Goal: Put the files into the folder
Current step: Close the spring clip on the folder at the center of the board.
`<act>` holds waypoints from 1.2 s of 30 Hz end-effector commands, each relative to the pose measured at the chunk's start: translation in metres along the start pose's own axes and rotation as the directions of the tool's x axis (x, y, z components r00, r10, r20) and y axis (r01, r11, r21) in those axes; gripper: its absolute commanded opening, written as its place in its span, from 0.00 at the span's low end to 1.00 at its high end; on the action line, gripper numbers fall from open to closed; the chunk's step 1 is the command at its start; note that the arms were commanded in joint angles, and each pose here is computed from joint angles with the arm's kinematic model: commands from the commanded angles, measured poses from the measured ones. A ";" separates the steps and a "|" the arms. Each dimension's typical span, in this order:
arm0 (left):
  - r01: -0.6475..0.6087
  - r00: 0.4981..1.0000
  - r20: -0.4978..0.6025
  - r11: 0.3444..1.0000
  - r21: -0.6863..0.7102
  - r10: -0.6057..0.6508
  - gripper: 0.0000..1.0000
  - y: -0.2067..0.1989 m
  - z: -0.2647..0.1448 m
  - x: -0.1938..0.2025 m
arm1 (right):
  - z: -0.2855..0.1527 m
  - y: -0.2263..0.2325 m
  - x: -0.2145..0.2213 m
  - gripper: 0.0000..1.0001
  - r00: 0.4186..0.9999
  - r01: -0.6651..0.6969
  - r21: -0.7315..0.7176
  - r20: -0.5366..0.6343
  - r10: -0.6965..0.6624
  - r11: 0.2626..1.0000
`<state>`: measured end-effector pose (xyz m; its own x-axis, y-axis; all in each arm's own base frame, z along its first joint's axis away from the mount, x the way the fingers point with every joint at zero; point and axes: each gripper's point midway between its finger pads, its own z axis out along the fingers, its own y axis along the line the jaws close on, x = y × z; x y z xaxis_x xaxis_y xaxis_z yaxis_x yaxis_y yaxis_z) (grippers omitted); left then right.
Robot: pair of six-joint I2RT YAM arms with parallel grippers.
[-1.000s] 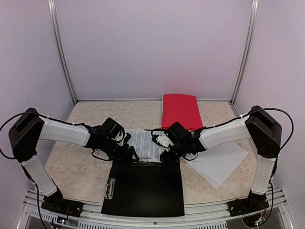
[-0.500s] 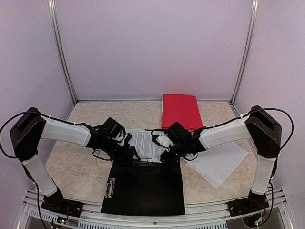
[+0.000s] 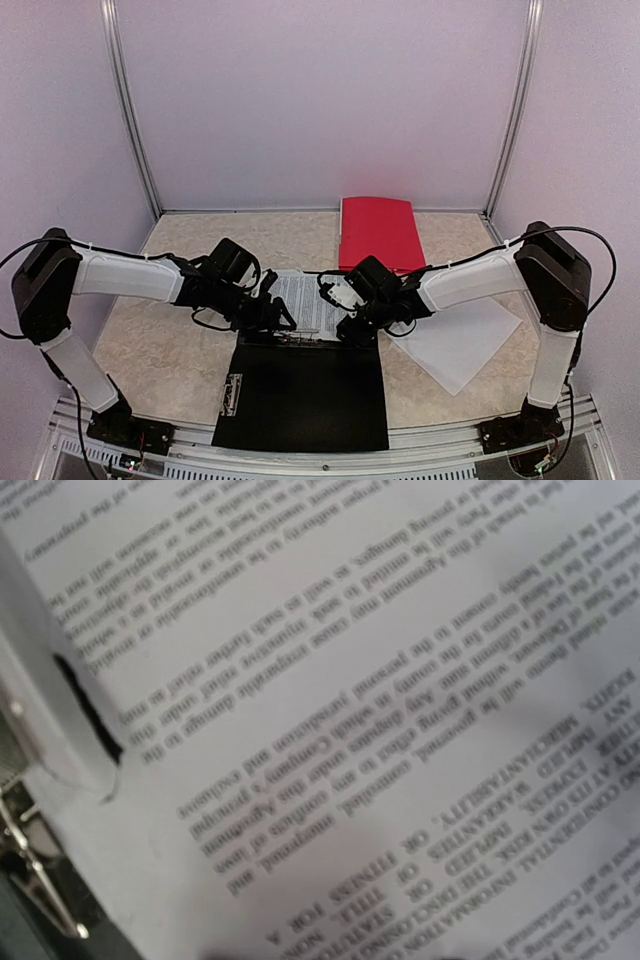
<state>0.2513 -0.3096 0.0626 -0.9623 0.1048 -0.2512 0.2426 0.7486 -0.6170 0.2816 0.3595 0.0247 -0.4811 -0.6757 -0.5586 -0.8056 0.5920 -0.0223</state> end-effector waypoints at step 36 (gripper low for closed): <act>-0.222 0.972 0.106 0.969 0.108 0.210 0.76 -0.072 -0.021 -0.016 | -0.014 0.001 -0.014 0.66 0.999 0.021 -0.022 0.026 -0.020 1.000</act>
<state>0.2453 -0.3554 0.1049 -0.9049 0.1970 -0.3774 0.4096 0.6440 -0.6461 0.2824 0.3604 0.0276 -0.4631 -0.6844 -0.5632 -0.8149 0.5786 -0.0331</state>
